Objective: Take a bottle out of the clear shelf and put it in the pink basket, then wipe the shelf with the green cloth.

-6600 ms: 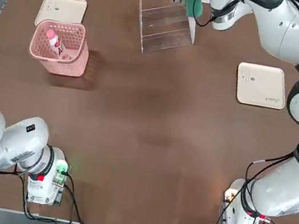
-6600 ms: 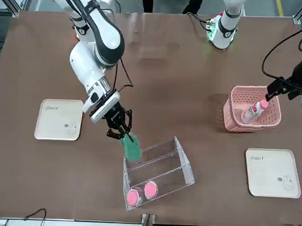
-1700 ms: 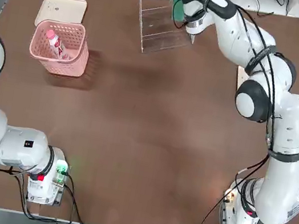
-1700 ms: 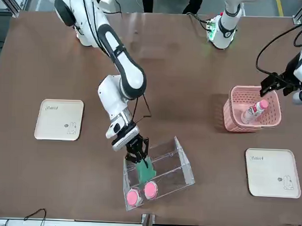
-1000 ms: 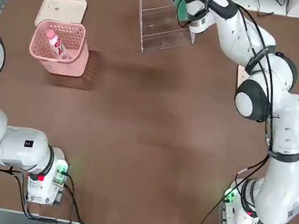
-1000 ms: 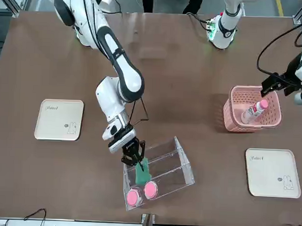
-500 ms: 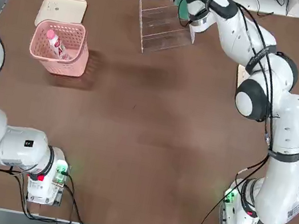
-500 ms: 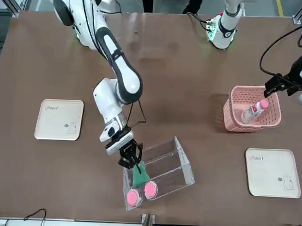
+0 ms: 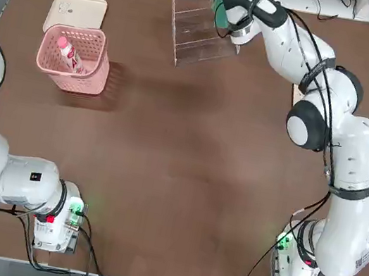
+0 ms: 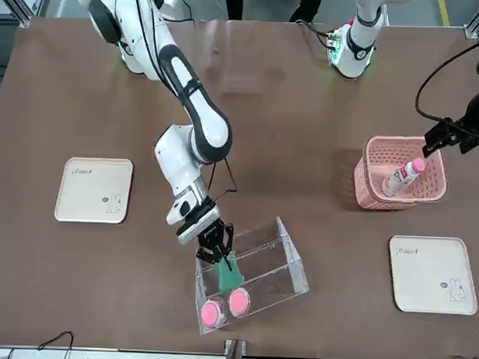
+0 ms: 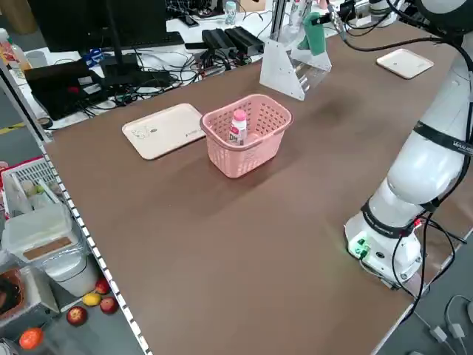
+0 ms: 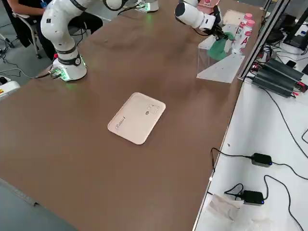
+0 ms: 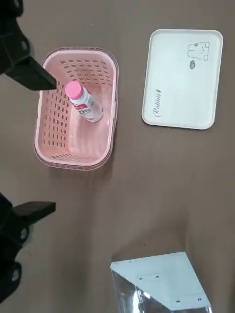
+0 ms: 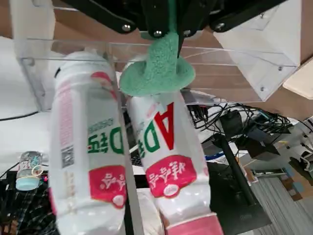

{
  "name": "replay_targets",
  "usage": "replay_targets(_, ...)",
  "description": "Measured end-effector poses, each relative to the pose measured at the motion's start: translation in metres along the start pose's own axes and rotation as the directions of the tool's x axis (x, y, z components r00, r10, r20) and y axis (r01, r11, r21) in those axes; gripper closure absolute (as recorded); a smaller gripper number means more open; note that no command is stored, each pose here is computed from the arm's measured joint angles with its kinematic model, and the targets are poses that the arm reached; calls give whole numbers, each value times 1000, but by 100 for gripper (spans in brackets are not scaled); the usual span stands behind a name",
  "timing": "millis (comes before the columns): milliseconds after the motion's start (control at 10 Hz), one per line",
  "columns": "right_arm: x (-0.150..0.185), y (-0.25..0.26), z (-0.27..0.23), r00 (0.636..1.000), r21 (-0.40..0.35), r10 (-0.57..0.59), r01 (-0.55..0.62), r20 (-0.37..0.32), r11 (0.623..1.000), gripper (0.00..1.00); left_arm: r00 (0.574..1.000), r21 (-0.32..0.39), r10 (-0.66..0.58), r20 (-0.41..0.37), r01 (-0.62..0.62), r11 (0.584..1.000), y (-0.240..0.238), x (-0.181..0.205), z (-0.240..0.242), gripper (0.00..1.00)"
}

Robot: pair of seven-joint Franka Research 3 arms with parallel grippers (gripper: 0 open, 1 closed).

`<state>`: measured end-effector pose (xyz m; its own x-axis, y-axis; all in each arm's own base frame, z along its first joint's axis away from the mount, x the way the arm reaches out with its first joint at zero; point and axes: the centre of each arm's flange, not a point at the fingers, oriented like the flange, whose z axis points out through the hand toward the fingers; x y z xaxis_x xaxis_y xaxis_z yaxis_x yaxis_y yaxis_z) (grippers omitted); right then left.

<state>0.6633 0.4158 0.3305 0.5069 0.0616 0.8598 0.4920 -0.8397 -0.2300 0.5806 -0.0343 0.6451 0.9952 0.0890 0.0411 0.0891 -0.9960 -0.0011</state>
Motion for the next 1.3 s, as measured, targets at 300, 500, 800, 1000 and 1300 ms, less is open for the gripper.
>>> replay_targets(300,8,-5,0,1000,4,6,-6,-21,1000,95,1000,1,-15,0,15,1000,-8,1,0,0)
replay_targets(500,30,12,-3,999,17,-6,7,-37,1000,95,999,2,-45,0,45,999,-27,3,0,0)
replay_targets(800,41,17,-3,999,38,-12,13,-43,999,95,999,1,-39,0,39,999,-20,3,0,0)
replay_targets(1000,31,9,3,1000,56,-10,12,-23,998,95,999,1,-36,0,36,999,-19,2,0,0)
replay_targets(1300,12,-2,17,1000,109,0,-3,23,994,95,1000,0,-30,0,30,1000,-16,2,0,0)
